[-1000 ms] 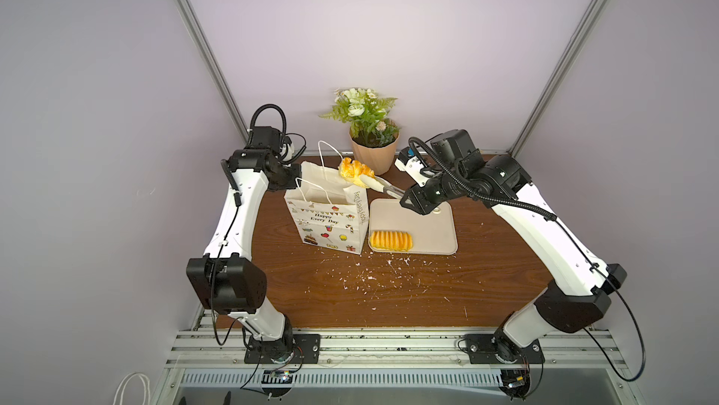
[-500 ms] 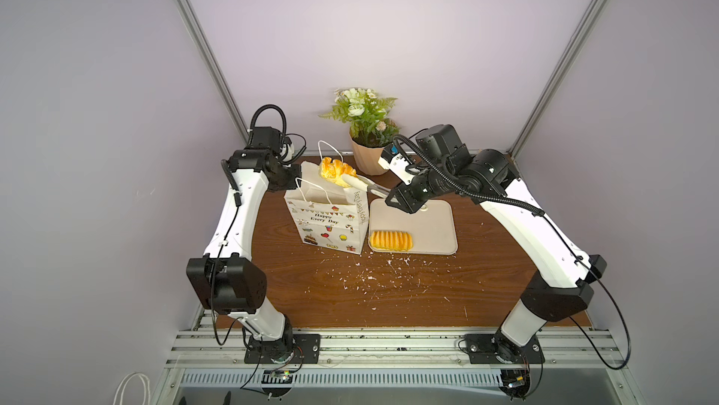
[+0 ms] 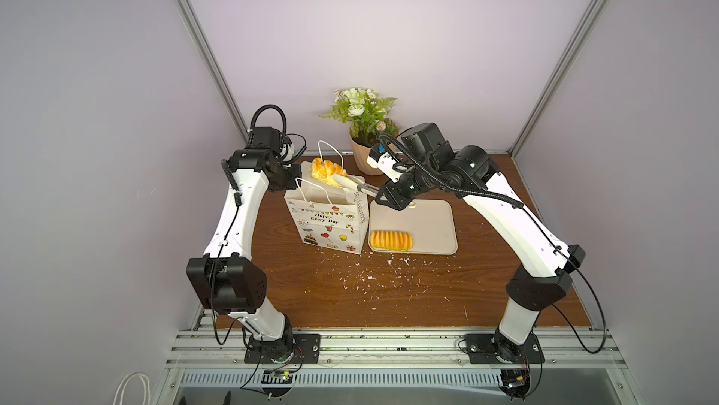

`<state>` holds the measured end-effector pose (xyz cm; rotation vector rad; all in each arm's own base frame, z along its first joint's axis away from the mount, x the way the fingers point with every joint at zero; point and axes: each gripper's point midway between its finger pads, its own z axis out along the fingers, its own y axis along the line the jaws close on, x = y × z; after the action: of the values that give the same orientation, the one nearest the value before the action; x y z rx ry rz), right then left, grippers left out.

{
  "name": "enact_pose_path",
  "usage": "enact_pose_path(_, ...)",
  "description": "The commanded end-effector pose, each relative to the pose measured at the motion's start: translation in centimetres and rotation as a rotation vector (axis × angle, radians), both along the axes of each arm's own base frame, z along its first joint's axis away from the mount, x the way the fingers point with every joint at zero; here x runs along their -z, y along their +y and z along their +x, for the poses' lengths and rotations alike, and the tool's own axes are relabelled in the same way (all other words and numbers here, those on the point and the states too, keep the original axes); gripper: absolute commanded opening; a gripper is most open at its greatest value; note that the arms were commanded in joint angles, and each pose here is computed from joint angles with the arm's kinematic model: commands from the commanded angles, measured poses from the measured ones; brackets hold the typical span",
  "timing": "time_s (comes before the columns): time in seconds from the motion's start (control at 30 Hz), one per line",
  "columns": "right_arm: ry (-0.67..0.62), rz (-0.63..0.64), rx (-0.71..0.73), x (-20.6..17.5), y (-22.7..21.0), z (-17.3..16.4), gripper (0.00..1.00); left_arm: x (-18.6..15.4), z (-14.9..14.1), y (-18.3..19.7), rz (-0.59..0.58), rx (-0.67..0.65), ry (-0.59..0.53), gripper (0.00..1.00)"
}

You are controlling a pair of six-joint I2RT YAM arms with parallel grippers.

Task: Pack bread into a paper bag
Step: Place the fake bread in the paper bag.

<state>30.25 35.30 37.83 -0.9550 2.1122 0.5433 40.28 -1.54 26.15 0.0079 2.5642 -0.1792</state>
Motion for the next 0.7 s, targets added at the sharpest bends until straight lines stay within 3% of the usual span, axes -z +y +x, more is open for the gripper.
enact_pose_path(0.0,-0.035,0.066,-0.049,-2.30,1.07,-0.71,0.10,-0.83,-0.92,0.39,0.002,-0.011,-0.010,0.18)
enact_pose_path(0.17,-0.032,0.059,-0.050,-1.84,1.48,-0.42,0.19,-0.85,-0.91,0.40,0.003,-0.010,-0.011,0.19)
enact_pose_path(0.3,-0.032,0.068,-0.054,-2.05,1.82,-0.47,0.41,-0.59,-0.78,0.28,-0.004,-0.005,-0.004,0.19)
enact_pose_path(0.67,-0.053,0.065,-0.034,-2.66,1.20,-0.50,0.52,-0.56,-0.69,0.24,-0.007,-0.005,-0.003,0.19)
